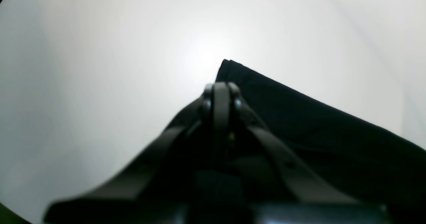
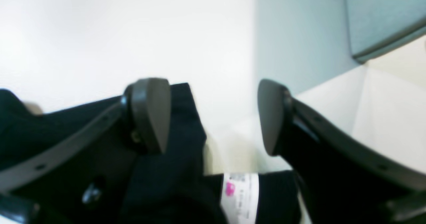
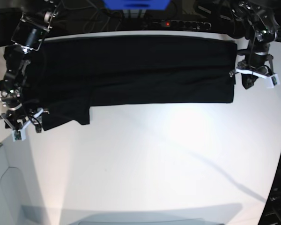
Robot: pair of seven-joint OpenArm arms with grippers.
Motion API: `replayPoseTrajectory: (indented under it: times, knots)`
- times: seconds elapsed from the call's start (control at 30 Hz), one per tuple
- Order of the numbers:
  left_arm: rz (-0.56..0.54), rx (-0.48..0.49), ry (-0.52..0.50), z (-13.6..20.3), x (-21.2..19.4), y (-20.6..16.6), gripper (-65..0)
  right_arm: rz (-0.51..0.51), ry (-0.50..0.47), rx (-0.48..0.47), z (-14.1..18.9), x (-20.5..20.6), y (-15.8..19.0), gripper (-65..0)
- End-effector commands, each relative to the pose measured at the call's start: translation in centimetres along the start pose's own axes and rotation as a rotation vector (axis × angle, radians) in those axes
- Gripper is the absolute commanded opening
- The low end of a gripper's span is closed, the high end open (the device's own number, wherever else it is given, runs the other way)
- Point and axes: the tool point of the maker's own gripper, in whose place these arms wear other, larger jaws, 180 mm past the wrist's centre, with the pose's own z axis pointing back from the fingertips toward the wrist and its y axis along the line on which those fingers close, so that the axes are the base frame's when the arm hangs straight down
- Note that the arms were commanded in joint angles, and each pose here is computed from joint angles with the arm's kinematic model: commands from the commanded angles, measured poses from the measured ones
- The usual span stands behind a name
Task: Fold the T-shirt properly
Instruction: 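Grasp the folded edge corners again with both grippers, then adjust the folded edge with both grippers, smoothing it flat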
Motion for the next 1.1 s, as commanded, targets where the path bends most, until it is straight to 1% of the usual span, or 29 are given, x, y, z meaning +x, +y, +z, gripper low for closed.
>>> replayPoseTrajectory:
  times: [0.0, 0.13, 0.2, 0.23, 0.27, 0.37, 0.4, 0.43, 0.5, 0.63, 0.73, 0.87, 0.93, 1.07]
  knots:
    - [-0.017, -0.011, -0.043, 0.3, 1.3, -0.2, -64.9, 0.011, -0.059, -0.012, 0.1, 2.2, -0.9, -23.3]
    - [-0.014, 0.000, -0.047, -0.1, 1.5, 0.0, -64.5, 0.010, -0.059, -0.012, 0.1, 2.2, -1.0, -23.3]
    - [-0.004, 0.000, -0.045, -0.4, 1.5, 0.0, -59.5, 0.007, -0.059, -0.010, 0.0, 2.2, -0.8, -23.3]
    - [0.000, 0.000, -0.043, -0.5, 1.4, 0.1, -54.7, 0.007, -0.059, -0.010, 0.0, 2.2, -0.8, -23.3]
    - [0.003, 0.002, -0.038, -0.6, 1.2, 0.2, -48.4, 0.006, -0.060, -0.009, 0.0, 2.2, -0.8, -23.3]
    - [0.019, 0.006, -0.005, -1.2, 0.1, 0.7, -25.3, 0.005, -0.060, -0.008, 0.0, 2.1, -0.8, -23.3]
    - [0.027, 0.009, 0.009, -1.4, -0.4, 0.9, -20.6, 0.005, -0.060, -0.008, 0.0, 2.1, -0.8, -23.3]
    - [0.033, 0.011, 0.017, -1.5, -0.6, 1.0, -19.4, 0.007, -0.063, -0.010, 0.0, 2.2, -0.8, -23.4]
    - [0.045, 0.009, 0.020, -2.0, -0.7, 1.1, -19.8, 0.009, -0.064, -0.011, 0.1, 2.3, -0.9, -23.4]
    - [0.070, 0.009, 0.040, -2.9, -1.4, 1.4, -24.8, 0.009, -0.065, -0.011, 0.1, 2.3, -0.9, -23.5]
    - [0.071, -0.007, 0.059, -3.6, -1.9, 0.7, -32.4, 0.009, -0.065, -0.011, 0.1, 2.3, -0.9, -23.5]
    - [-0.006, 0.000, 0.094, -4.3, -2.9, -0.4, -40.8, 0.009, -0.064, -0.011, 0.1, 2.3, -0.9, -23.5]
    - [-0.032, 0.007, 0.105, -4.4, -3.2, -0.5, -41.2, 0.011, -0.062, -0.012, 0.1, 2.2, -0.9, -23.5]
    - [-0.042, 0.009, 0.108, -4.7, -3.2, -0.7, -41.5, 0.011, -0.063, -0.012, 0.1, 2.3, -0.9, -23.5]
